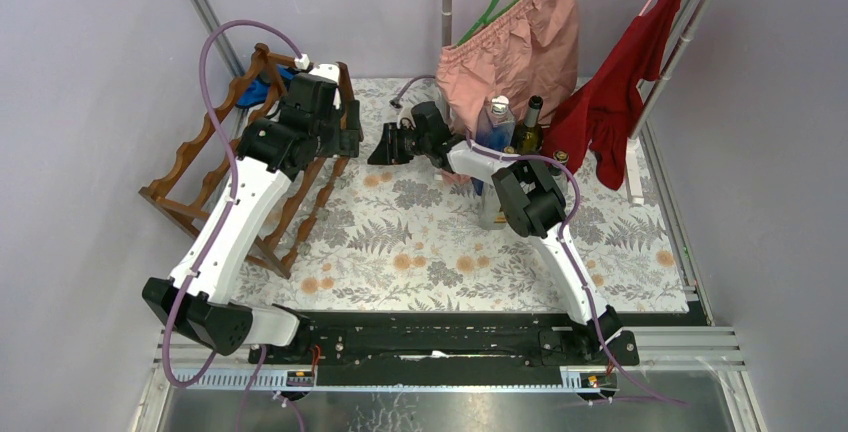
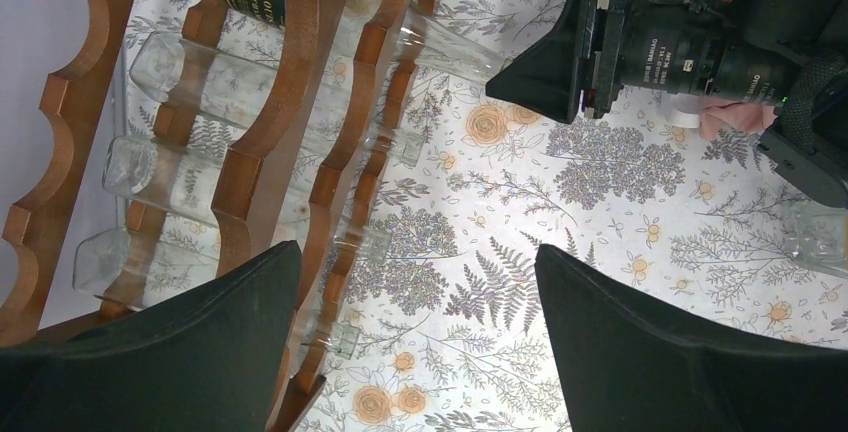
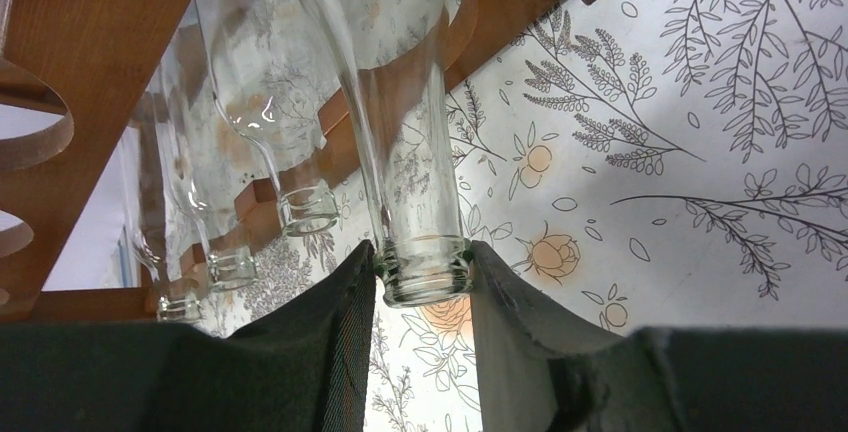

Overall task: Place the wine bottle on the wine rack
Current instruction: Place the wine bottle in the wine rack.

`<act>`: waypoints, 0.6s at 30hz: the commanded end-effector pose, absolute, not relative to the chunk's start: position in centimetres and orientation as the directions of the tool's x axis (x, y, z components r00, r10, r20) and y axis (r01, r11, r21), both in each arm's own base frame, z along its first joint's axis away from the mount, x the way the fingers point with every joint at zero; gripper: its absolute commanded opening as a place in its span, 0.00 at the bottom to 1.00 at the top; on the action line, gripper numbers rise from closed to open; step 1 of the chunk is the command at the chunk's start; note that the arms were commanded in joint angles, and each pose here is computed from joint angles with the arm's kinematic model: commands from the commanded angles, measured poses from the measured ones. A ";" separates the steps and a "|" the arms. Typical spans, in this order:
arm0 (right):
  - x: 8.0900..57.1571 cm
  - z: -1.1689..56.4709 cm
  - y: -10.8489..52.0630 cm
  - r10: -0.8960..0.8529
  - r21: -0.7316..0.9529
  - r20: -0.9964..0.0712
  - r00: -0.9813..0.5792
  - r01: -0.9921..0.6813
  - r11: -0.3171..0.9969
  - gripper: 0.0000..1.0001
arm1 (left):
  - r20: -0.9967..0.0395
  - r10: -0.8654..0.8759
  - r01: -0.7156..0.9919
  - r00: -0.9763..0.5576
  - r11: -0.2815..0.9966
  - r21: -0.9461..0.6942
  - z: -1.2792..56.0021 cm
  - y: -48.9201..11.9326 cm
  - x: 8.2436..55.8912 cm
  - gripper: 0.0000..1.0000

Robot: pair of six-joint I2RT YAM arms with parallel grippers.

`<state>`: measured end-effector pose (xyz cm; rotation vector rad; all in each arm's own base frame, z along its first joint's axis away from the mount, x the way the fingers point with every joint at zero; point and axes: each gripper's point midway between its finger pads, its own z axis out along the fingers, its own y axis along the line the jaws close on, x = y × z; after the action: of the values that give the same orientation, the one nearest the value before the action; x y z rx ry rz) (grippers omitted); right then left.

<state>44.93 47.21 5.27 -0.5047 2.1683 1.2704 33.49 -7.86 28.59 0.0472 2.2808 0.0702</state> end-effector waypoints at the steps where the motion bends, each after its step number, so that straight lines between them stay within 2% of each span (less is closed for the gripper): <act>1: 44.0 4.1 46.7 -0.007 0.729 -0.544 -0.839 -0.477 0.491 0.06 | -0.764 0.070 0.001 -0.641 0.996 0.091 29.5 -7.1 33.6 0.94; 11: 43.7 3.8 45.5 0.012 0.702 -0.551 -0.834 -0.455 0.548 0.03 | -0.757 0.074 0.005 -0.650 0.996 0.093 29.0 -7.1 33.6 0.94; 18: 43.0 4.4 45.1 0.014 0.706 -0.548 -0.836 -0.454 0.543 0.03 | -0.754 0.075 0.011 -0.653 0.996 0.090 28.8 -7.2 33.7 0.94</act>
<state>44.46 46.79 5.39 -0.3982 2.1565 1.2904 33.30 -7.51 28.37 0.0500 2.2940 0.0827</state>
